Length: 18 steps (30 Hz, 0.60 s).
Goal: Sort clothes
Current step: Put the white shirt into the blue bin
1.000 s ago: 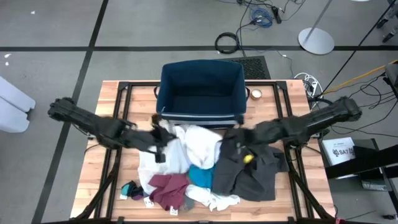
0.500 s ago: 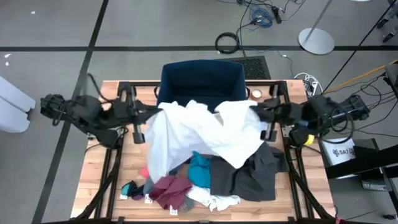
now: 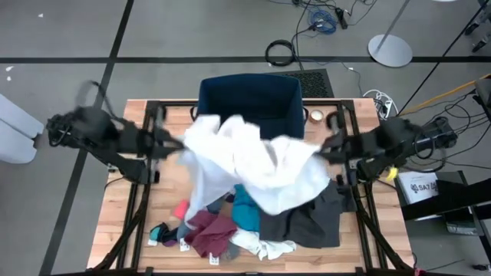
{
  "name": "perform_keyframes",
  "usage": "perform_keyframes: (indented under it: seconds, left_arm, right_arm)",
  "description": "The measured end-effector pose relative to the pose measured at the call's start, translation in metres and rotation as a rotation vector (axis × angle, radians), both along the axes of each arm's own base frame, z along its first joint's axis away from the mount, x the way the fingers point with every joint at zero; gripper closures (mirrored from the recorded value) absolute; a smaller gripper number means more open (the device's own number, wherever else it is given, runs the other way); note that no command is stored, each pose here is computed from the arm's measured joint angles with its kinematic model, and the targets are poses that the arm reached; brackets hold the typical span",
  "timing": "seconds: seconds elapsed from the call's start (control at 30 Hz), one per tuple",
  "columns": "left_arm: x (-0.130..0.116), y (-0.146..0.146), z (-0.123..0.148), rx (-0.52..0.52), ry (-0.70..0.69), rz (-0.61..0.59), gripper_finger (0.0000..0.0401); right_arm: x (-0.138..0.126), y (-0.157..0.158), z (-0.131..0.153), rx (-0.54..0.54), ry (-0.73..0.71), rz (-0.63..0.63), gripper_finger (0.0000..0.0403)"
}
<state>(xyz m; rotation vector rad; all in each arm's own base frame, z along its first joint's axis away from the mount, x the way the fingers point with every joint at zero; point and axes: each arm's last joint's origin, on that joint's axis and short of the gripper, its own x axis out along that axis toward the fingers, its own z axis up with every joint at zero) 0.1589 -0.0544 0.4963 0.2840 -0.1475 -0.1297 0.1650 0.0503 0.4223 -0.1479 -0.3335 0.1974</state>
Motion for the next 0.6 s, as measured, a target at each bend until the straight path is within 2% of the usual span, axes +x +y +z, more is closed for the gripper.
perform_keyframes:
  seconds: [0.17, 0.33, 0.4, 0.47, 0.6]
  left_arm:
    - [0.008, -0.008, -0.031, -0.109, 0.331, -0.151, 0.0401]
    - [0.025, -0.033, -0.046, -0.125, 0.480, -0.448, 0.0401]
    - [0.032, -0.043, -0.053, -0.116, 0.518, -0.505, 0.0401]
    - [0.039, -0.049, -0.060, -0.104, 0.562, -0.510, 0.0401]
    - [0.052, -0.055, -0.075, -0.081, 0.667, -0.475, 0.0401]
  right_arm:
    - [0.006, 0.017, -0.028, 0.082, 0.312, 0.203, 0.0403]
    - [0.010, 0.046, -0.038, 0.048, 0.397, 0.470, 0.0403]
    - [0.013, 0.056, -0.043, 0.038, 0.425, 0.516, 0.0403]
    - [0.019, 0.063, -0.050, 0.052, 0.476, 0.468, 0.0403]
    - [0.038, 0.062, -0.072, 0.105, 0.614, 0.190, 0.0403]
